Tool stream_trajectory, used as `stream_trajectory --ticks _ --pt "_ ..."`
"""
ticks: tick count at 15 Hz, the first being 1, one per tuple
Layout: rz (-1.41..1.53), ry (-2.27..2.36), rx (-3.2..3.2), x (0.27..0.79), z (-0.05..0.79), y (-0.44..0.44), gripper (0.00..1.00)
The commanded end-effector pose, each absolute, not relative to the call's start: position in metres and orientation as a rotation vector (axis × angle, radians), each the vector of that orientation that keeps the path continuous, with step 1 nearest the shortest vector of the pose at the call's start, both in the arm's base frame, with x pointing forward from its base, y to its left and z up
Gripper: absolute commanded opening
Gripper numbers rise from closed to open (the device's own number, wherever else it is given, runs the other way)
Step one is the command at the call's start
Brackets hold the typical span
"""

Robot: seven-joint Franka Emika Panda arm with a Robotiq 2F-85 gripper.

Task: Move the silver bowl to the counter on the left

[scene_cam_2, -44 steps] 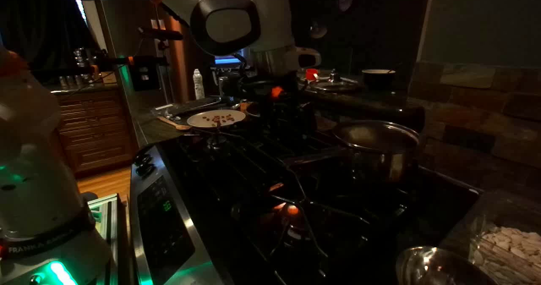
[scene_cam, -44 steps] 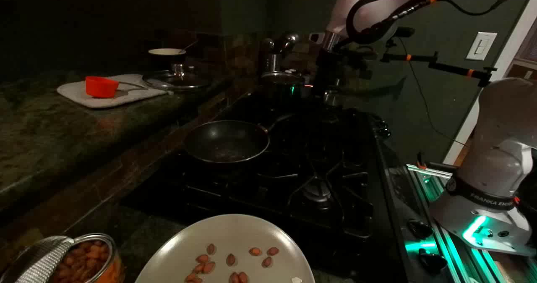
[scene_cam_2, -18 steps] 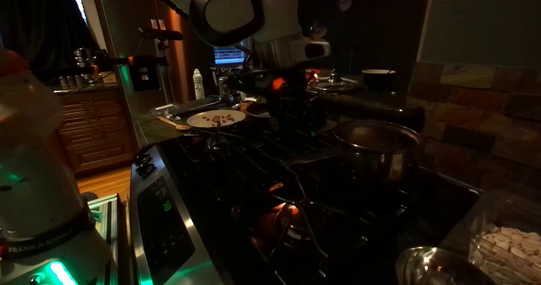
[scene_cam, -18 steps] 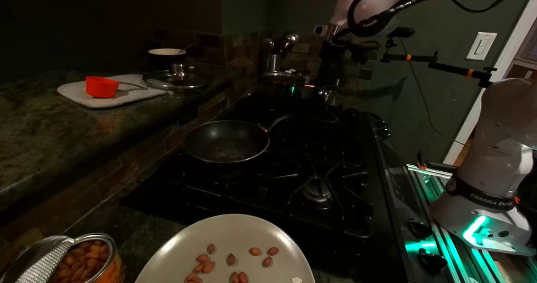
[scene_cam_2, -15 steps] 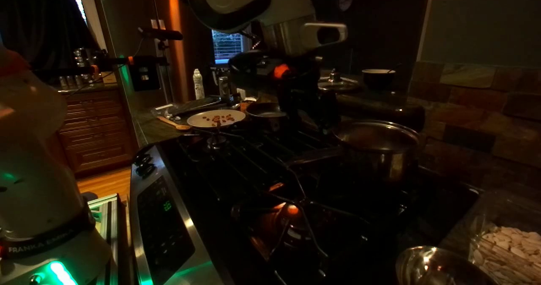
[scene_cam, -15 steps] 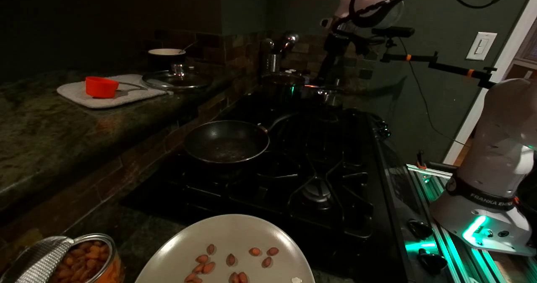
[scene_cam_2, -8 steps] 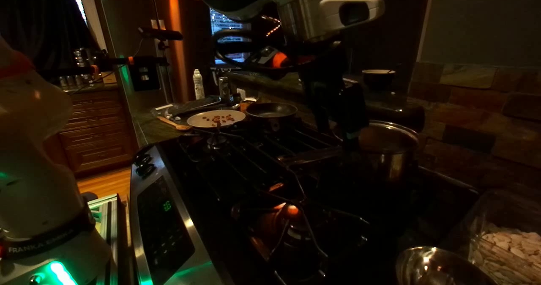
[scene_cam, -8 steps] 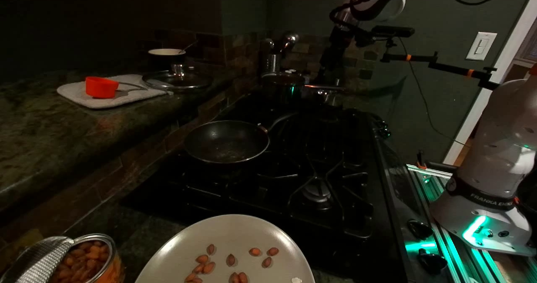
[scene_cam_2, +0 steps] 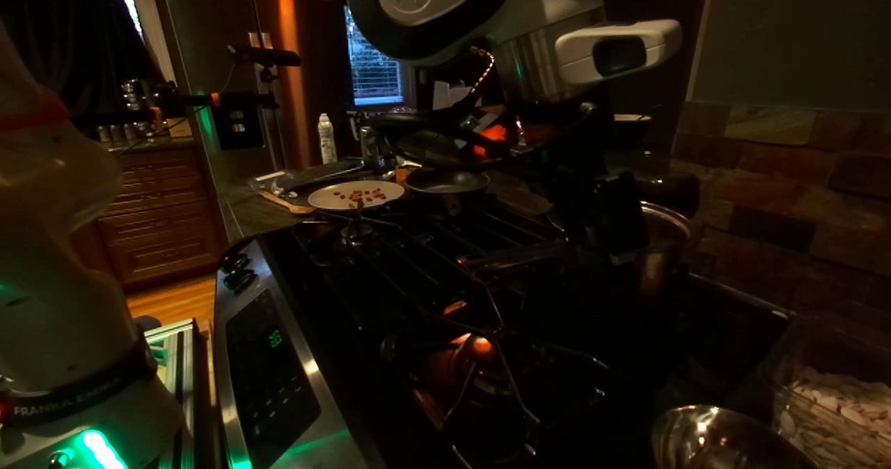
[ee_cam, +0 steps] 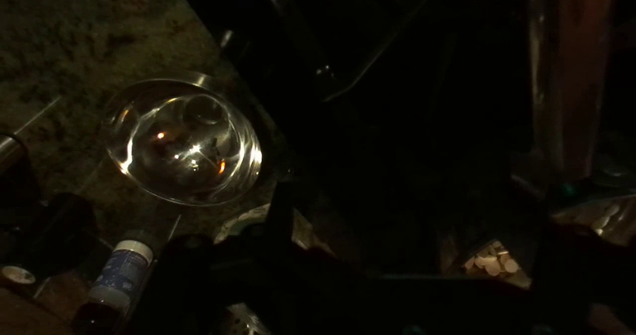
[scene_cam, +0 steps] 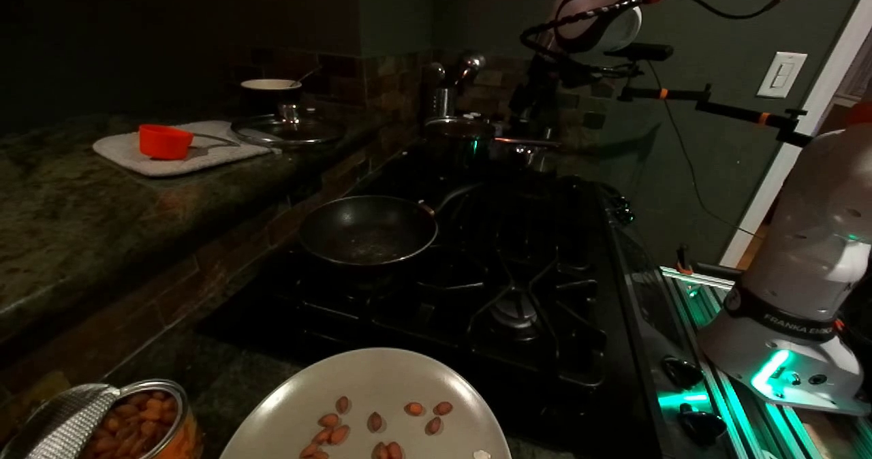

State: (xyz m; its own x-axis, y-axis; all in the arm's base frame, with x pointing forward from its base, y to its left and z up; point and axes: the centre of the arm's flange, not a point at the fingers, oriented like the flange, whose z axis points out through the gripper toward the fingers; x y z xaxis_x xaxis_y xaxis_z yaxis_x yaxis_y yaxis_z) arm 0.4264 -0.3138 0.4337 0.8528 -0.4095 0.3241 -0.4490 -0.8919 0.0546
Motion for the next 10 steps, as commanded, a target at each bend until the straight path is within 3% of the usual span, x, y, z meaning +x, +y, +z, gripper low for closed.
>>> stream_trajectory --ticks 1,10 --pt "0.471 -0.695 2.831 0.431 0.429 -0.312 1.0" --pt "0.388 -0.884 2.677 0.455 0.399 -0.372 1.0"
